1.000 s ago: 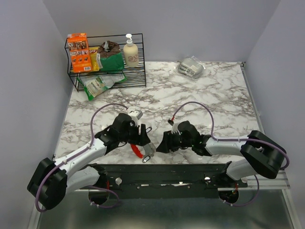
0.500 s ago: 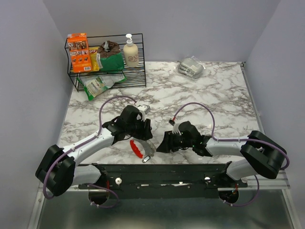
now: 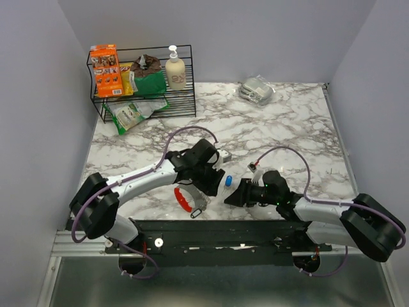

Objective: Put the keys on the keyring

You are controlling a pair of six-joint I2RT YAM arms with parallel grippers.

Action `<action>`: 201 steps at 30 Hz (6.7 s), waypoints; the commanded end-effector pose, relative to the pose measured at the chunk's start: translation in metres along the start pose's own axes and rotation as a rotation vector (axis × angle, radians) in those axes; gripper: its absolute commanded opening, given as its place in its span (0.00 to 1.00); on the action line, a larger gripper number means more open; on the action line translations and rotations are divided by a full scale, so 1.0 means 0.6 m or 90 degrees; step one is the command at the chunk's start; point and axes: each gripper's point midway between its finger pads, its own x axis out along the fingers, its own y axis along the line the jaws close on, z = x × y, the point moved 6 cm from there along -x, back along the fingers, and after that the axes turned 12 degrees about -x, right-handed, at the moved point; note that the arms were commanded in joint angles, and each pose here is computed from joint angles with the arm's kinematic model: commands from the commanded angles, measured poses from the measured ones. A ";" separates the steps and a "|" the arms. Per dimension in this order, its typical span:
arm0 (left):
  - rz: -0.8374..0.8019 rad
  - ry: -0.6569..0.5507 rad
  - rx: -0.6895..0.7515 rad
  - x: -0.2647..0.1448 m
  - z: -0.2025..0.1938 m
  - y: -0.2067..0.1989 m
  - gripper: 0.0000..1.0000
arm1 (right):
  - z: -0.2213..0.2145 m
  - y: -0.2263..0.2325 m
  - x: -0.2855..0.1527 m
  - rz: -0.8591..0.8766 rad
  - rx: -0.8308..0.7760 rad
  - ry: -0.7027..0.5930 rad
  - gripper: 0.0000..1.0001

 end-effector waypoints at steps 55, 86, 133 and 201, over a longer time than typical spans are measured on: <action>0.123 0.378 0.203 0.103 -0.016 0.026 0.33 | 0.002 -0.018 -0.081 -0.028 -0.081 -0.119 0.63; 0.091 -0.013 0.176 0.027 0.078 -0.027 0.00 | 0.087 0.050 -0.109 0.039 -0.201 -0.229 0.64; -0.182 -0.304 0.168 -0.090 0.033 -0.090 0.00 | 0.137 0.109 -0.050 0.320 -0.384 -0.321 0.52; -0.287 -0.194 0.283 -0.187 0.012 -0.149 0.46 | 0.166 0.181 -0.118 0.367 -0.572 -0.066 0.01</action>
